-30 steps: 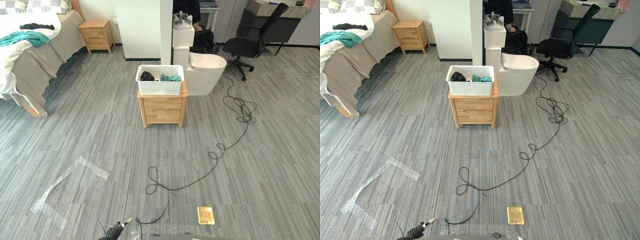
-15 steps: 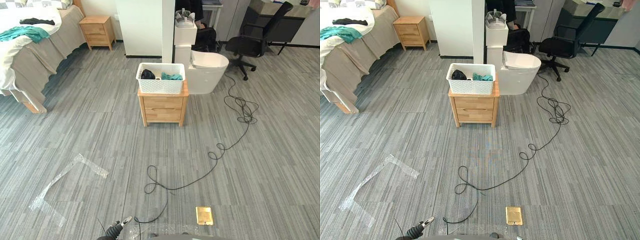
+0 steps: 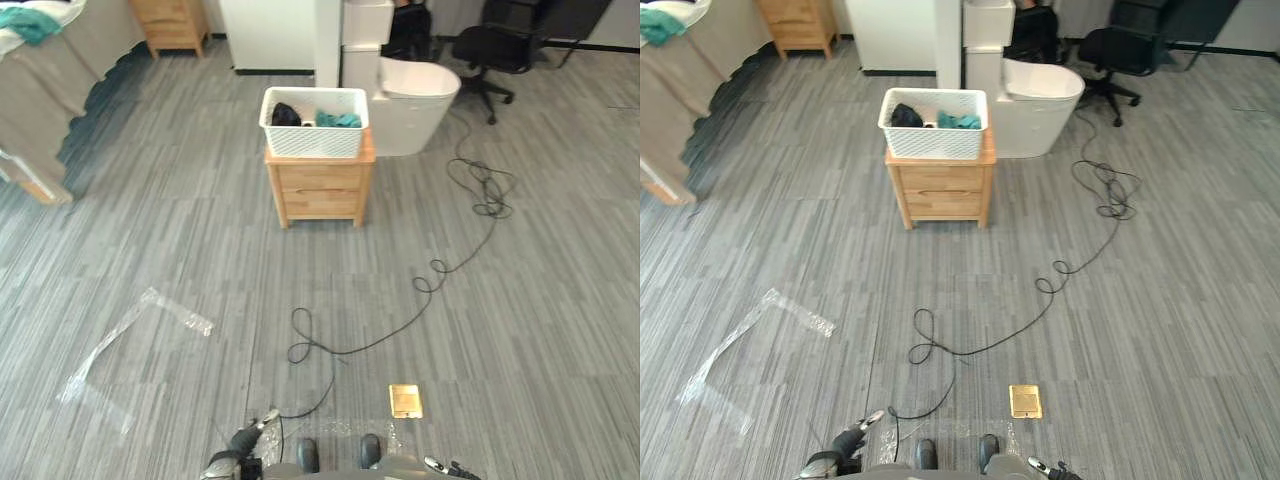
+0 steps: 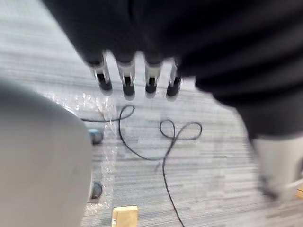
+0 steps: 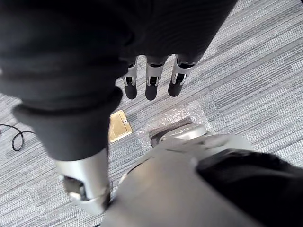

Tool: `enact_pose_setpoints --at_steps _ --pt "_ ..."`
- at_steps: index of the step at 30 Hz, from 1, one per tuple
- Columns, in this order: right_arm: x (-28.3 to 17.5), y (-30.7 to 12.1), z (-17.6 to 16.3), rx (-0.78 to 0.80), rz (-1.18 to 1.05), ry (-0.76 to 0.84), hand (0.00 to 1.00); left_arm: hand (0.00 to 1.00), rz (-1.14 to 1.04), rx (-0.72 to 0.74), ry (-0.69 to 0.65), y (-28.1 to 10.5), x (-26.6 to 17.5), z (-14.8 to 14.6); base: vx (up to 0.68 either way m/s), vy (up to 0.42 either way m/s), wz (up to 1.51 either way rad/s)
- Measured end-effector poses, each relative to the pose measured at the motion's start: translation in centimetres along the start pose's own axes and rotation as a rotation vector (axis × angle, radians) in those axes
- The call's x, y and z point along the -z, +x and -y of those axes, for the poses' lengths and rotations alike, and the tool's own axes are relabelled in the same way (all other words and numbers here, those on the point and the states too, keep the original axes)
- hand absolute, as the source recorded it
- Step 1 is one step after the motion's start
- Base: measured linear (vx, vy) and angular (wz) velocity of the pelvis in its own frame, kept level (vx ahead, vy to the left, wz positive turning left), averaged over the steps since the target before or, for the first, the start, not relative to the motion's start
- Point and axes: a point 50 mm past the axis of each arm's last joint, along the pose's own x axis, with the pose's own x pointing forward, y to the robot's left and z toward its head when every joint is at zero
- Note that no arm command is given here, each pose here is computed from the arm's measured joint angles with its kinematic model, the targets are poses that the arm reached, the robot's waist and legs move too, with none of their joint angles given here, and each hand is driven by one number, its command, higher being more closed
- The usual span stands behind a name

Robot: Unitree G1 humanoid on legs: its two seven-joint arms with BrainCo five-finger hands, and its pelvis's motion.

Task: Pick up the laundry basket with both hands and put the clothes into the washing machine.

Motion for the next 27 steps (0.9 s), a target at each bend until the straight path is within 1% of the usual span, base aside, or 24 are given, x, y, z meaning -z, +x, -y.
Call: enact_pose_setpoints --at_steps 3,5,7,8,10,11,12,13,14,16,17,18,19,21,24,27 --pt "-2.5 0.3 -1.2 -0.036 0.079 -0.061 0.00 0.00 0.001 0.008 0.085 0.2 -0.7 -0.1 0.18 0.071 0.28" --pt "-2.9 0.4 -1.8 -0.050 0.097 -0.055 0.00 0.00 0.007 -0.013 0.074 0.4 -1.4 -0.5 0.40 0.081 -0.26" --pt "-3.2 0.4 -2.0 -0.053 0.105 -0.052 0.00 0.00 0.065 -0.036 0.071 0.8 -3.8 -0.8 0.50 0.032 0.00" --pt "-2.6 0.4 -1.7 -0.043 0.076 -0.036 0.00 0.00 0.125 -0.027 0.063 1.1 -6.0 -0.3 0.62 -0.028 0.55" --pt "-0.8 0.3 -1.0 -0.015 0.021 0.026 0.00 0.00 0.180 -0.022 0.063 1.2 -7.7 -0.2 0.71 -0.081 0.98" --pt "1.1 -0.1 -0.2 0.016 -0.029 0.090 0.00 0.00 0.187 -0.005 0.054 1.3 -7.7 0.5 0.83 -0.184 1.07" --pt "2.2 -0.4 0.6 0.045 -0.061 0.145 0.00 0.00 0.180 0.001 -0.013 1.2 -7.1 1.2 0.84 -0.213 0.74" --pt "2.5 -0.6 0.9 0.054 -0.064 0.156 0.00 0.00 0.179 -0.006 -0.050 1.2 -6.8 1.1 0.86 -0.263 0.30" --pt "1.9 -0.7 1.9 0.075 -0.029 0.179 0.00 0.00 0.154 -0.005 -0.108 1.0 -5.5 1.6 0.87 -0.255 -0.11" --pt "-0.1 -0.3 1.1 0.051 0.030 0.145 0.00 0.00 0.123 -0.001 -0.156 0.8 -4.2 1.8 0.92 -0.250 -0.35" --pt "-1.8 0.0 0.4 0.028 0.071 0.108 0.00 0.00 0.110 0.007 -0.158 0.8 -3.8 1.8 0.76 -0.186 -0.36" --pt "-2.7 0.1 -0.2 0.009 0.098 0.090 0.00 0.00 0.106 0.010 -0.156 0.8 -3.7 1.8 0.87 -0.187 -0.13" --pt "-4.2 0.3 -1.0 -0.016 0.151 0.054 0.00 0.00 0.136 0.012 -0.132 0.7 -4.2 1.7 0.54 -0.098 0.07" --pt "-6.2 0.2 -1.7 -0.031 0.218 0.009 0.00 0.00 0.166 0.014 -0.117 0.7 -4.9 1.7 0.57 -0.092 0.05" --pt "-9.6 -0.1 -1.3 -0.017 0.318 -0.060 0.00 0.00 0.159 0.016 -0.121 0.6 -4.5 2.3 0.59 -0.006 -0.37" --pt "-10.6 -0.7 0.0 0.032 0.369 -0.077 0.00 0.00 0.116 -0.004 -0.127 0.6 -3.4 2.2 0.70 0.185 -0.83"
